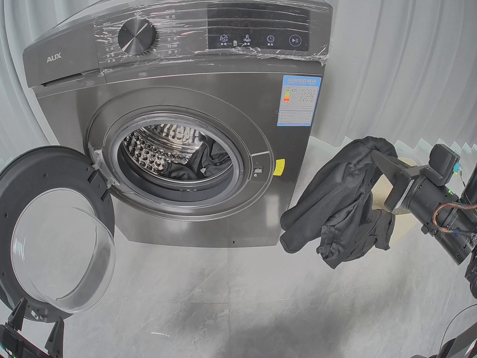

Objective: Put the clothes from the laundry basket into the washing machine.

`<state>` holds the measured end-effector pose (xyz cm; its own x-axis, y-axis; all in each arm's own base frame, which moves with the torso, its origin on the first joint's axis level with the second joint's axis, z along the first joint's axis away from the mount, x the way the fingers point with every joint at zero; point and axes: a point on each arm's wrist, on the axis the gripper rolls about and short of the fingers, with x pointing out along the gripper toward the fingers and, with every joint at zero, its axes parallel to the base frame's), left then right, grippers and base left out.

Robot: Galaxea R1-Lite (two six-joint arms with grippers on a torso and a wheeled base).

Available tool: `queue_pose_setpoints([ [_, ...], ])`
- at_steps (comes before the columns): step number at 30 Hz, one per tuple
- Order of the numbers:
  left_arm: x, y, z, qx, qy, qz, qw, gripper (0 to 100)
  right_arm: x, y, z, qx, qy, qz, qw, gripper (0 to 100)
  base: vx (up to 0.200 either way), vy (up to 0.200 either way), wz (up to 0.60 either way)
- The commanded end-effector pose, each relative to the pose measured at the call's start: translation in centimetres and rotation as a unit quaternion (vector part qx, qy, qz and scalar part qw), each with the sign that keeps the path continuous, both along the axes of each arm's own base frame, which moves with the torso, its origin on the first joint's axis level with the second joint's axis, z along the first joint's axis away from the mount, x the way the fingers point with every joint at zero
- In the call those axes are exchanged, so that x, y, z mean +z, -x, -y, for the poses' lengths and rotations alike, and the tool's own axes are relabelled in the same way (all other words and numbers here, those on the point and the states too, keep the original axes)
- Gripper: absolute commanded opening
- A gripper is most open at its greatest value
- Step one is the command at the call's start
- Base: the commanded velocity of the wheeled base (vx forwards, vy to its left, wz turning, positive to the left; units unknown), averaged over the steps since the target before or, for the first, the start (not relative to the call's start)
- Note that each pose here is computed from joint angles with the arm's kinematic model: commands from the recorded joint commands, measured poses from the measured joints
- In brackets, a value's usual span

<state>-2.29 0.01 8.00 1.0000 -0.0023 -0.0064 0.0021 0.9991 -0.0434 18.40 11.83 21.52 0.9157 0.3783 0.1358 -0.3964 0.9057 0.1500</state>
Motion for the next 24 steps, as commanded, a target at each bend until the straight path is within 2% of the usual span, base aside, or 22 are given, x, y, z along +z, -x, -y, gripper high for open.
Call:
queue_pose_setpoints([
  [1, -0.44, 0.02, 0.0, 0.0, 0.001, 0.001, 1.0, 100, 0.01, 0.01, -0.01, 0.0, -0.001, 0.0, 1.0, 0, 0.0, 0.0, 0.0],
  [10, -0.44, 0.02, 0.0, 0.0, 0.001, 0.001, 1.0, 100, -0.18, 0.02, 0.0, 0.0, 0.001, -0.003, 1.0, 0, 0.0, 0.0, 0.0],
  [22, -0.44, 0.02, 0.0, 0.0, 0.001, 0.001, 1.0, 100, -0.22, 0.0, -0.02, 0.001, 0.002, -0.004, 1.0, 0, 0.0, 0.2, 0.0],
  [24, -0.44, 0.02, 0.0, 0.0, 0.001, 0.001, 1.0, 100, -0.25, -0.03, -0.04, 0.001, 0.002, -0.004, 1.0, 0, 0.0, 0.0, 0.0],
])
